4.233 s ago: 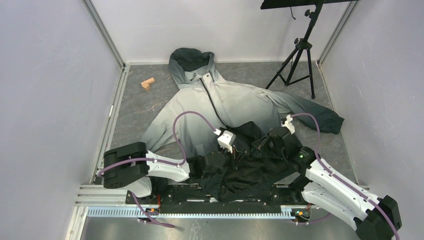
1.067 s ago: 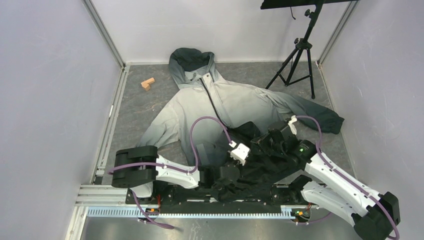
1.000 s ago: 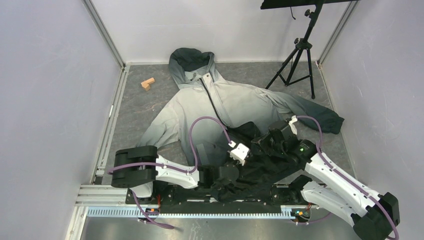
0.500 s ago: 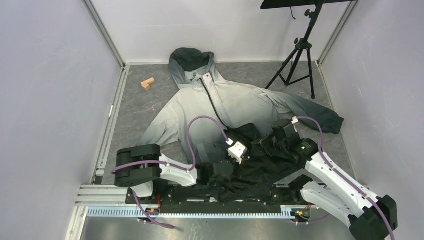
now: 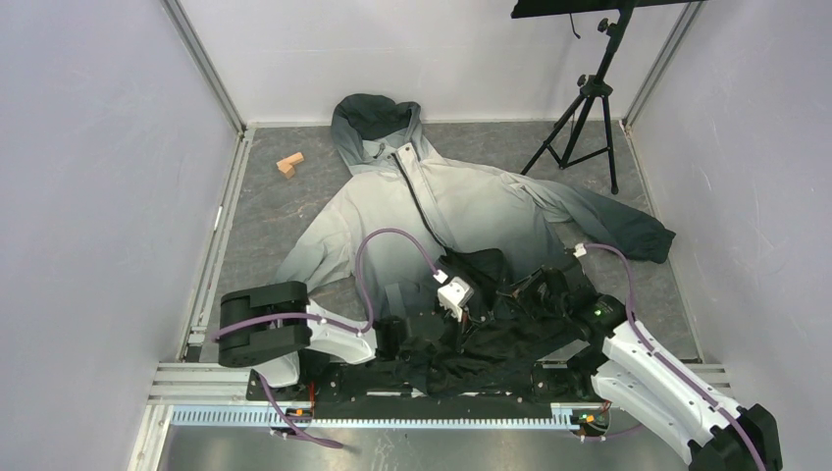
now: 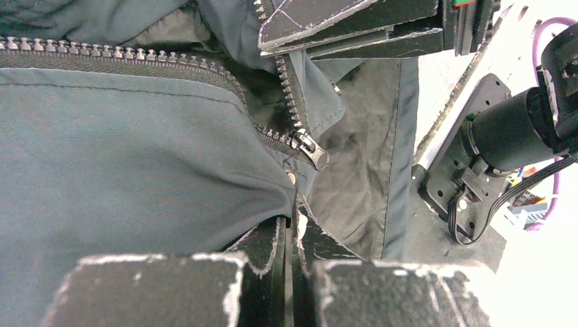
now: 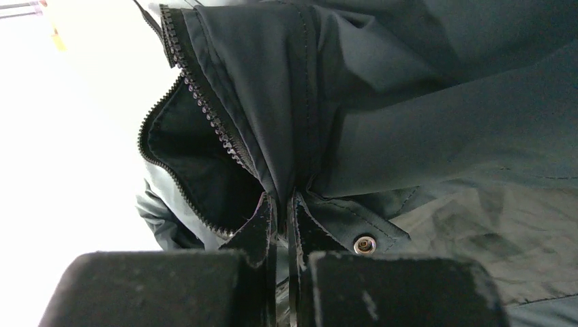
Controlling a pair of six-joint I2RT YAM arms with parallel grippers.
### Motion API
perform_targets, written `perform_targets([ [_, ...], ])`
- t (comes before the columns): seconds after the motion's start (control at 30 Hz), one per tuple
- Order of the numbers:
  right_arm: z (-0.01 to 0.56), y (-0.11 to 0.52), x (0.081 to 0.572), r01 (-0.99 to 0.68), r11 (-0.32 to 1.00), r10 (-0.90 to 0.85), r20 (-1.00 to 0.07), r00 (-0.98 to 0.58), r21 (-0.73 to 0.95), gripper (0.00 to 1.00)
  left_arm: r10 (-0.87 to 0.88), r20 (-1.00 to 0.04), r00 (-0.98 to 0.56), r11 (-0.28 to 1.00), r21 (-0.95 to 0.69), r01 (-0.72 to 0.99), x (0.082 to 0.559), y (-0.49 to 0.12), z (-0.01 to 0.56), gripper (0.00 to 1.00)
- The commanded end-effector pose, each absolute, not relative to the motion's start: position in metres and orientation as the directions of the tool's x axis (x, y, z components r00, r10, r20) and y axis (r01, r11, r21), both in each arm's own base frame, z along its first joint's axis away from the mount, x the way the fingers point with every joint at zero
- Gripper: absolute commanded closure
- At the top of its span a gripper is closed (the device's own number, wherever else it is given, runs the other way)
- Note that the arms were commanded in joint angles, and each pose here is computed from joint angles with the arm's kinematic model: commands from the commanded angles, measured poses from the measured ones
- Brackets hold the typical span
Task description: Zip up the jacket
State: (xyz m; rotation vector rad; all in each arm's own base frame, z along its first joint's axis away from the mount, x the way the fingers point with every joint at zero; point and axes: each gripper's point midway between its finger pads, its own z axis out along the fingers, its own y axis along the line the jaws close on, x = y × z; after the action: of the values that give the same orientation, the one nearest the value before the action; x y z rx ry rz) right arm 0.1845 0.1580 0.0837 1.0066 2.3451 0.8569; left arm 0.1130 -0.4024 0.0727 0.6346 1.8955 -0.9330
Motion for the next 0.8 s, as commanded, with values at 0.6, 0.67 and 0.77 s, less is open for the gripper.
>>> perform_targets([
  [0.6,0.085,0.153,0.213,0.174,0.811,0.482,-0.469,-0.740,0.558,0.66,0.104,-0.766,-0.635,0.495,-0.514,0.700,0.093,-0.398,0.030,0.98],
  [0.67,0.089,0.148,0.216,0.082,0.864,0.385,-0.546,-0.744,0.497,0.47,0.100,-0.761,-0.641,0.497,-0.520,0.695,0.094,-0.397,0.029,0.98],
  [0.77,0.092,0.142,0.212,-0.078,0.924,0.186,-0.619,-0.763,0.374,0.23,0.104,-0.757,-0.645,0.496,-0.523,0.693,0.094,-0.396,0.027,0.98],
])
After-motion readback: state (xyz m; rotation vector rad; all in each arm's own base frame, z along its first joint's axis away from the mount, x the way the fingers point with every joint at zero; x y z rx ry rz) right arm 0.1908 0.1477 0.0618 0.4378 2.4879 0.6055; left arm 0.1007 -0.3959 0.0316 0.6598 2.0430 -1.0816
